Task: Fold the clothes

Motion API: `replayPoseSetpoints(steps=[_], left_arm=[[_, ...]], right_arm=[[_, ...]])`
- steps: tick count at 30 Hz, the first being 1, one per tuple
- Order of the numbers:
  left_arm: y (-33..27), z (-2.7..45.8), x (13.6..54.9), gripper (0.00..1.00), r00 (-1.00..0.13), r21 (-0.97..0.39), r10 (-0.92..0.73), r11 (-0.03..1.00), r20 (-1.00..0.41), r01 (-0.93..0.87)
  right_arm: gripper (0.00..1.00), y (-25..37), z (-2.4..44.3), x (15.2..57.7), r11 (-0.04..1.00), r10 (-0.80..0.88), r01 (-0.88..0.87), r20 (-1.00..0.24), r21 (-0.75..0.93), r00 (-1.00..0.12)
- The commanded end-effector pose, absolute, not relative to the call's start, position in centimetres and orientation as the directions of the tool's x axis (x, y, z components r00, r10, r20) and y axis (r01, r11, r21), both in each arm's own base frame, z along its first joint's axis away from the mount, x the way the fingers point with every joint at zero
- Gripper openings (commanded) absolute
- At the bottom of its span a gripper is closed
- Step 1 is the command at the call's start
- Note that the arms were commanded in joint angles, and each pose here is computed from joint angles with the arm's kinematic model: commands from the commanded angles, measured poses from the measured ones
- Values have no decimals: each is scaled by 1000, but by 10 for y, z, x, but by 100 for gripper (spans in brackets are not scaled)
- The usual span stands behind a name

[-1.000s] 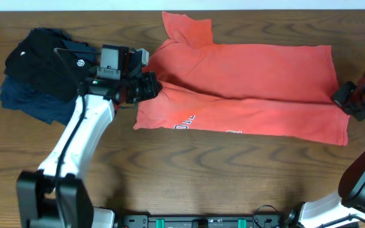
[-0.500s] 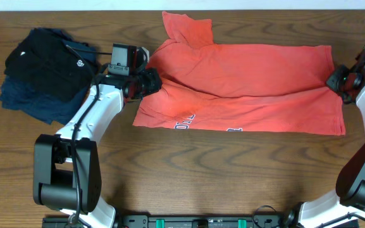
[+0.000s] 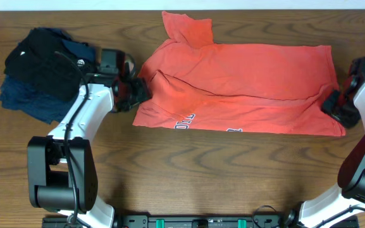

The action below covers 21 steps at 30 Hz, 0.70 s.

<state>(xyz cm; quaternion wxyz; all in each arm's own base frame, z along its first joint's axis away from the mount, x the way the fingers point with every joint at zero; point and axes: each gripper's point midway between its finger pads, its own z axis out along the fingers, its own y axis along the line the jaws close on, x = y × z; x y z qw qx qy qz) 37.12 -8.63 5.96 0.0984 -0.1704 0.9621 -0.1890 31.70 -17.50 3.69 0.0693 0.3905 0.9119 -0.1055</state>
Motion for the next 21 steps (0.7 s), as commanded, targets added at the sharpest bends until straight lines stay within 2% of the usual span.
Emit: replayPoseSetpoints(steps=[1, 4, 7, 11, 13, 15, 17, 18, 21], left_arm=[[-76, 55, 362, 58, -924, -321, -359, 898, -133, -302], [-75, 42, 356, 59, -927, -298, -356, 904, -122, -308], [-70, 30, 354, 70, -925, -275, -358, 909, -130, -314], [-67, 20, 352, 71, -925, -255, -360, 912, -120, -322], [-67, 15, 350, 71, -927, -248, -360, 912, -106, -325], [-67, 12, 348, 69, -929, -243, -359, 913, -94, -329], [-67, 10, 347, 55, -929, -238, -359, 913, -85, -331], [-67, 9, 346, 41, -930, -236, -359, 913, -80, -332], [-66, 8, 342, 6, -932, -226, -355, 915, -66, -333]], right_arm=[[53, -187, 21, 292, 610, 741, 768, -201, -197, -640], [55, -188, 3, 285, 602, 750, 778, -209, -180, -628], [56, -179, -13, 288, 637, 737, 764, -207, -107, -643], [60, -169, -26, 287, 658, 730, 751, -198, -57, -654], [54, -168, -29, 283, 657, 730, 751, -191, -67, -656], [42, -167, -30, 280, 657, 731, 751, -184, -71, -657], [22, -166, -31, 279, 657, 732, 750, -176, -74, -658], [13, -165, -31, 277, 657, 732, 750, -170, -77, -659], [2, -166, -31, 270, 654, 733, 749, -155, -106, -663]])
